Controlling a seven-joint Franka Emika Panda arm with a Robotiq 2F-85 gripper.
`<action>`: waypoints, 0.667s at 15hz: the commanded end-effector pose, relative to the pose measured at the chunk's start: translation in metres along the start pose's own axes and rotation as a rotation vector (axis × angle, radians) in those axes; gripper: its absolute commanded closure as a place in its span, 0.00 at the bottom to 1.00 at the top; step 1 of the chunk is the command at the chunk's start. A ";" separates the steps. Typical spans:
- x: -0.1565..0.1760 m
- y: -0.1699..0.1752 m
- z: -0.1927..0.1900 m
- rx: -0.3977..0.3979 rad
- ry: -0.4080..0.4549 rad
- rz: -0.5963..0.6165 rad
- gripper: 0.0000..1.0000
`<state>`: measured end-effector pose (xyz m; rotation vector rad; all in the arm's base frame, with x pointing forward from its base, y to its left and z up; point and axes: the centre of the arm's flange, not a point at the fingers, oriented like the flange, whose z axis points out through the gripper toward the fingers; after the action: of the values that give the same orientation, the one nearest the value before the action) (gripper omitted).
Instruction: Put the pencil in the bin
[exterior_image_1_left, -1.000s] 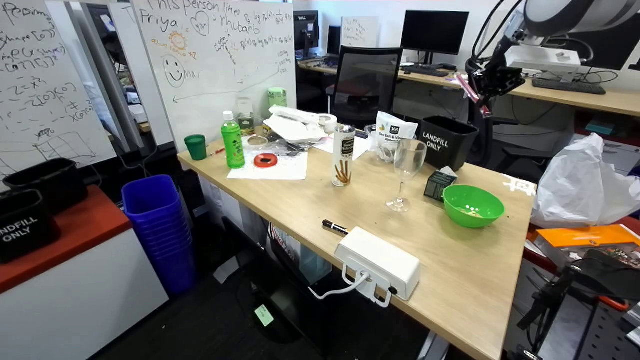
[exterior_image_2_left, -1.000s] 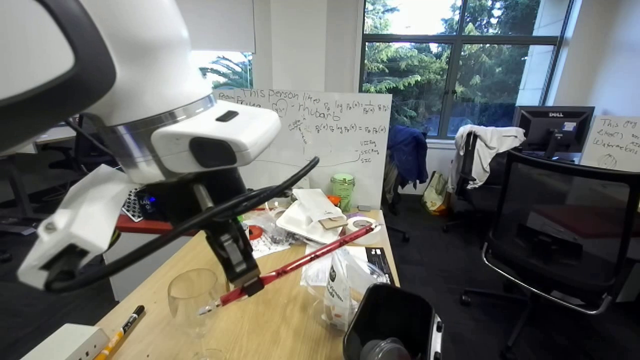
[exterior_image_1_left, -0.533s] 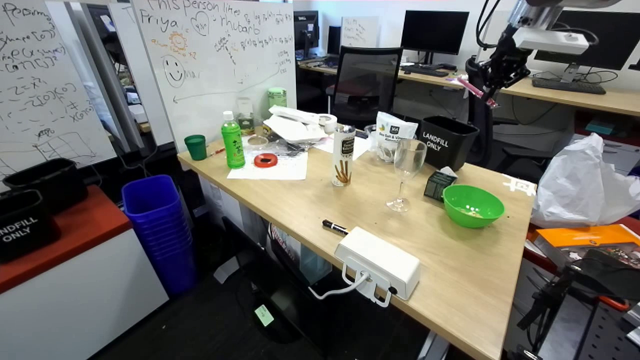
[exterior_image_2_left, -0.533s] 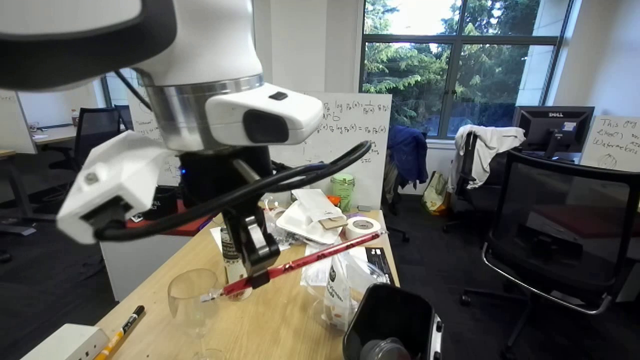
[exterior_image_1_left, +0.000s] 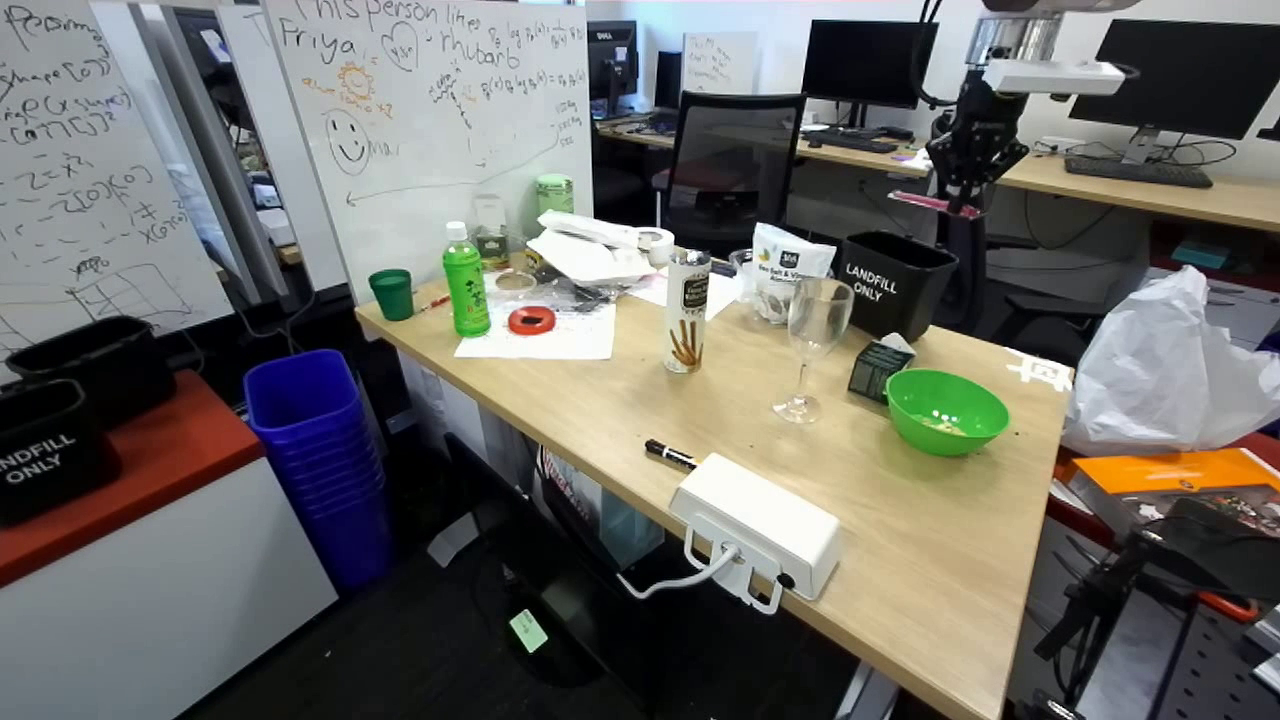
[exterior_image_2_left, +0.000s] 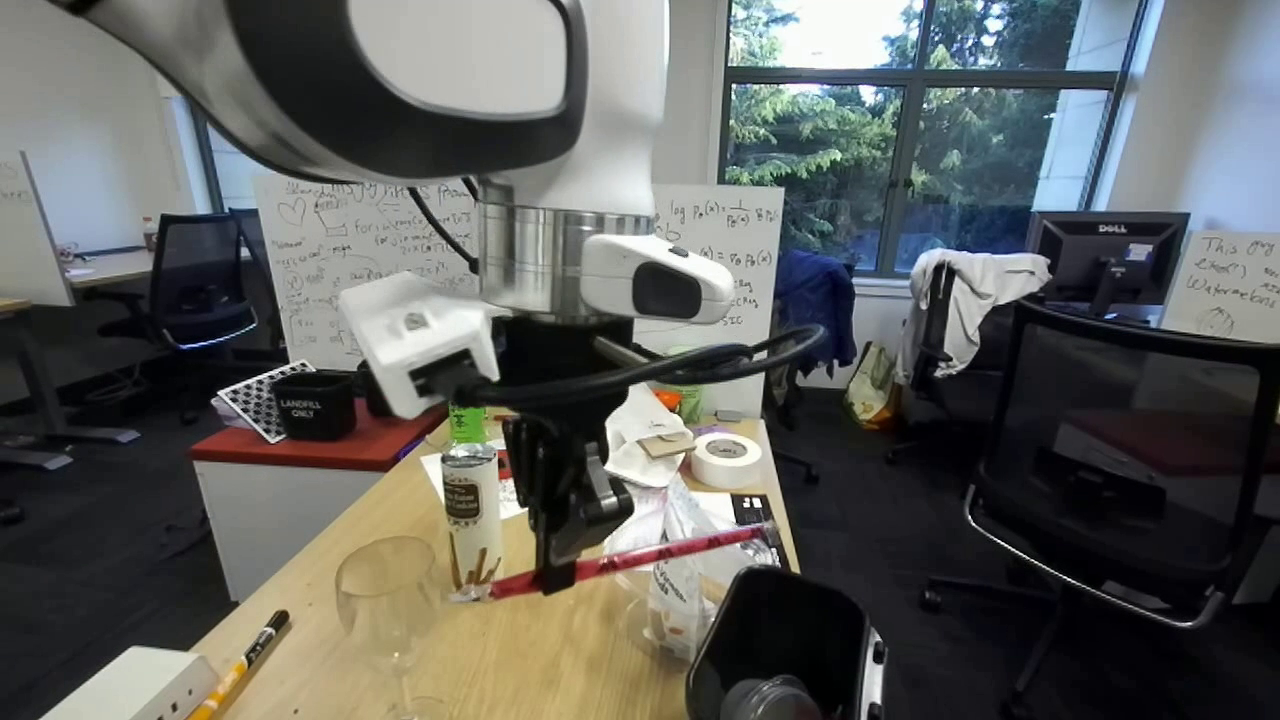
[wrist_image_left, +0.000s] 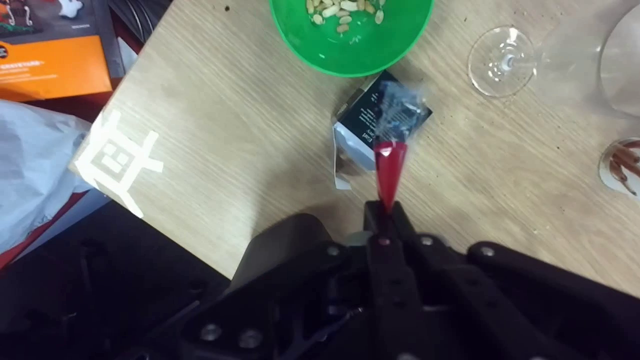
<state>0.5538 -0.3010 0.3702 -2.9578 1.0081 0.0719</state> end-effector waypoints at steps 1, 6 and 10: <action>0.033 0.000 -0.002 -0.059 -0.097 -0.014 1.00; 0.051 0.004 0.003 -0.168 -0.179 -0.058 1.00; 0.067 -0.002 0.014 -0.246 -0.165 -0.057 1.00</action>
<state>0.5878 -0.3321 0.3543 -3.0824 0.9623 0.4212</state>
